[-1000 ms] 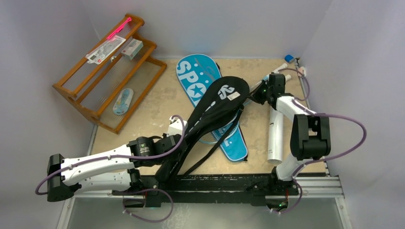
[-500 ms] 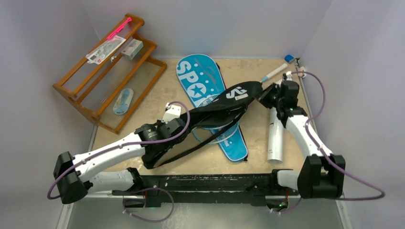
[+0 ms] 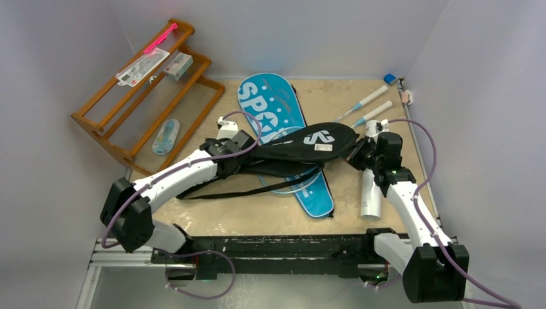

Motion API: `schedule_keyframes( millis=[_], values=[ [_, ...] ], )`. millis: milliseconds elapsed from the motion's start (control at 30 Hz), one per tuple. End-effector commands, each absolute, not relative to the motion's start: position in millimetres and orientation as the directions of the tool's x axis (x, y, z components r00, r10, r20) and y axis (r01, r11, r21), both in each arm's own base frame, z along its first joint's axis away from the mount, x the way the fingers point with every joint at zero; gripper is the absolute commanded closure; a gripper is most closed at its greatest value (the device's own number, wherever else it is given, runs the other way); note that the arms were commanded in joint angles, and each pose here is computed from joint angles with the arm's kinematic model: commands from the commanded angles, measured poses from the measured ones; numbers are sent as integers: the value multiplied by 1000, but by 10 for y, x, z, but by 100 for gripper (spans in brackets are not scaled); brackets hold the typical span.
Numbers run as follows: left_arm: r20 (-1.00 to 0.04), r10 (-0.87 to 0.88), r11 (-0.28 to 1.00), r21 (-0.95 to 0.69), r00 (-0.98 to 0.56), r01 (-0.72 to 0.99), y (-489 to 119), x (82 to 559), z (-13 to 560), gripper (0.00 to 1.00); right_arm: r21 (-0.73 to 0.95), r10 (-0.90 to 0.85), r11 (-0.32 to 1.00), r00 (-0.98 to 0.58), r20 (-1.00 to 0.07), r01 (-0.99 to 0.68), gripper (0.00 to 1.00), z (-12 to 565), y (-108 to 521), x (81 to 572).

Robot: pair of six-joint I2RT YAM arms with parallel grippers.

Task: Pack up the badminton gear
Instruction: Adjust the racket bag at the center of the board.

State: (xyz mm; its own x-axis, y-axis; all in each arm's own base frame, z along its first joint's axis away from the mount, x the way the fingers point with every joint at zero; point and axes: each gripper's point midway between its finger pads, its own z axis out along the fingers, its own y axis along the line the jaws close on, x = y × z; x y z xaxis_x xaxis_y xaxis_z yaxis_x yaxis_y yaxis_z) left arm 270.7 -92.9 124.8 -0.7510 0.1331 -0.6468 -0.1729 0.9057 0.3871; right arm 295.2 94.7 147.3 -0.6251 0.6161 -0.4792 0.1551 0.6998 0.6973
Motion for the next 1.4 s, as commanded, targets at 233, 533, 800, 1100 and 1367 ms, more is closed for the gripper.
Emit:
schedule_keyframes(
  millis=[233,533,800,1100,1367],
  values=[
    [-695,67,941,-193,-716,276,-2252,2025,2005,46,709,568,702,-649,-505,62,100,1678,1054,2832],
    [-688,-30,659,-559,-725,503,-3185,1784,2008,63,684,565,721,-667,-487,111,79,1512,1005,2790],
    [-692,-99,696,-562,-715,447,-3235,1957,1754,62,654,643,701,-648,-409,284,22,1012,870,2725],
    [-680,-170,649,-622,-713,439,-3369,2011,1621,62,716,719,616,-605,-341,328,33,807,936,3050],
    [-689,-187,633,-630,-700,451,-3481,2075,1422,61,745,706,607,-618,-346,277,98,828,1015,3236]
  ],
)
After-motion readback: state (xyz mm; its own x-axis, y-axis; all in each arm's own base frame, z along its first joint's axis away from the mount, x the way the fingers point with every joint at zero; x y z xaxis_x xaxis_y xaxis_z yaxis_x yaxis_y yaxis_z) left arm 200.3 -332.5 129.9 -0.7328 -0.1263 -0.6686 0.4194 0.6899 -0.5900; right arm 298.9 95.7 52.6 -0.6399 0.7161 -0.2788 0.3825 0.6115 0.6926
